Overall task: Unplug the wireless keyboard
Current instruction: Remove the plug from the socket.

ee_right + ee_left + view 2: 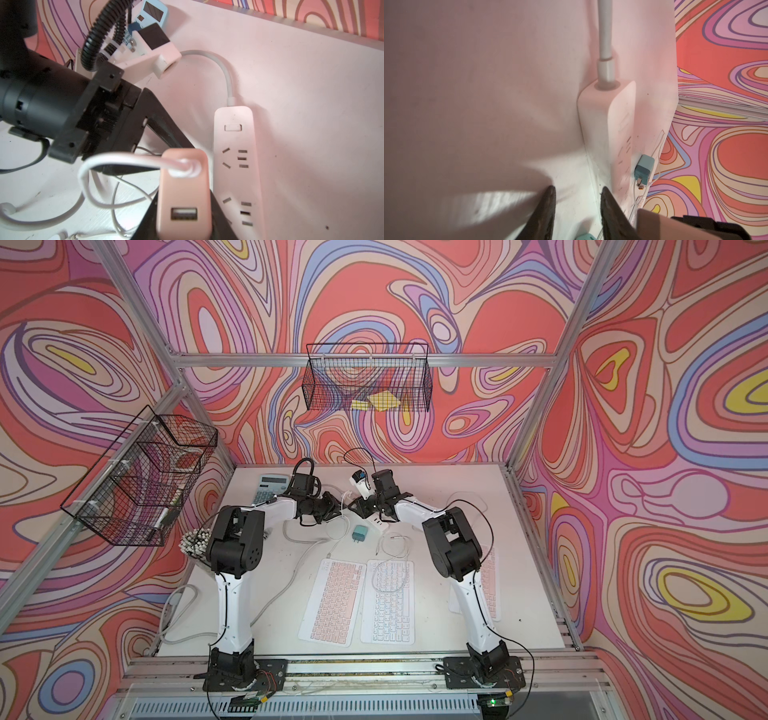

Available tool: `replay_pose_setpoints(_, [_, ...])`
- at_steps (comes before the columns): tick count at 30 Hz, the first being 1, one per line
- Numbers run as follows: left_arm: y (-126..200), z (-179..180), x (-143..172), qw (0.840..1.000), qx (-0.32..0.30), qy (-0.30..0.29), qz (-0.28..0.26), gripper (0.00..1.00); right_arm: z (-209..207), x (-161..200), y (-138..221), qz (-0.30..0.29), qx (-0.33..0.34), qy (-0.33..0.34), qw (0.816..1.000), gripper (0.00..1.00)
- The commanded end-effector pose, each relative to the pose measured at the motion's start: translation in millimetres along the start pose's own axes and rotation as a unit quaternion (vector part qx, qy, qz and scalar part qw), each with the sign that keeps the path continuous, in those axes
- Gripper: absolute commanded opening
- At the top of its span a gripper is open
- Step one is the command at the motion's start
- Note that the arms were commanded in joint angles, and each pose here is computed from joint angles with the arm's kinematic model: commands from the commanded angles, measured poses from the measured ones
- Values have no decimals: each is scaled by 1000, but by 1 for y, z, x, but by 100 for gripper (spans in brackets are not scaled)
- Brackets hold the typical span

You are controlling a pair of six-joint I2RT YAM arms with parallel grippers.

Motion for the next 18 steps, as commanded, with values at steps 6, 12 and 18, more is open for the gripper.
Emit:
replay_pose_setpoints(6, [63,-27,-18,996,38,-65,-57,42,15,-40,21,-60,-20,-6,998,8])
replay_pose_setpoints(12, [78,-50,-32,983,123,-109,-77,50,22,-49,25,-82,-37,-10,996,8])
replay_pose_setpoints(18, [88,-68,-51,963,196,-159,-94,53,33,-55,31,-105,-65,4,992,8])
Point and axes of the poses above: each gripper's point midway between its finger pads, its own y axis back along the fingers, its own z axis along the line the jaws close on, x = y × z, the point moved 1 cm from there along y, back along the fingers, and after that the axes turned 4 degrees about -y, right-handed, at the moved point
